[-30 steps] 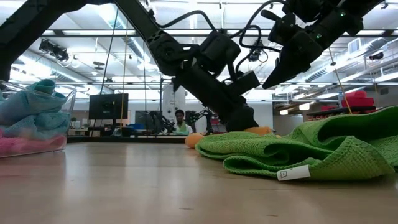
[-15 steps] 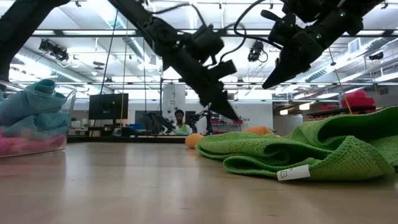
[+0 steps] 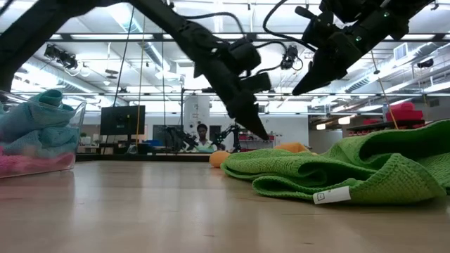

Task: Fold microfiber towels
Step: Fold the left yellow microfiber cloth

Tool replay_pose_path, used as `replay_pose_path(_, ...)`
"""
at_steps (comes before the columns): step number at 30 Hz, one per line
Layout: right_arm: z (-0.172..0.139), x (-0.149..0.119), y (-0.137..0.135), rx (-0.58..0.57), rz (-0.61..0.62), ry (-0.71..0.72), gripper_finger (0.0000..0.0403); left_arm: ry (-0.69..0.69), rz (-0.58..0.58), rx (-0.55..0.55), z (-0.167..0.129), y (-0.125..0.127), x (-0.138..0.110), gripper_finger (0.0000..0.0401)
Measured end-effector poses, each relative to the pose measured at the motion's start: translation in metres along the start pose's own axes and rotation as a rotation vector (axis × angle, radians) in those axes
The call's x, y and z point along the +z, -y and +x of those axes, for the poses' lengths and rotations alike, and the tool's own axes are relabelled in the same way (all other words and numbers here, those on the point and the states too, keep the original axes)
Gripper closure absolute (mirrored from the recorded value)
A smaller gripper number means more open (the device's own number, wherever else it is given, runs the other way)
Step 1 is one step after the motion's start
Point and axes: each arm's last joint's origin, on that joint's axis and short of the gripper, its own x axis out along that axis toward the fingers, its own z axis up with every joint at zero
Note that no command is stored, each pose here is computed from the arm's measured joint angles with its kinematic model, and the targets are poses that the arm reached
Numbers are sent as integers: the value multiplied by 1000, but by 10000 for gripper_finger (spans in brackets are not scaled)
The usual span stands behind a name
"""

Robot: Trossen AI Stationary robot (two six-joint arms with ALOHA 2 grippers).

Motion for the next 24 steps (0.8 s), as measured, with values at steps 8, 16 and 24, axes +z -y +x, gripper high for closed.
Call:
replay_pose_path(8, -11, -6, 2, -17, -11, -63, 309, -158, 75, -59, 16, -15, 0, 246)
replay_pose_path(16, -28, -4, 4, -19, -9, -17, 309, -183, 84, -125, 17, -30, -18, 235)
replay_pose_path(24, -28, -4, 4, -19, 1, -13, 309, -201, 110, -156, 16, -29, -20, 263)
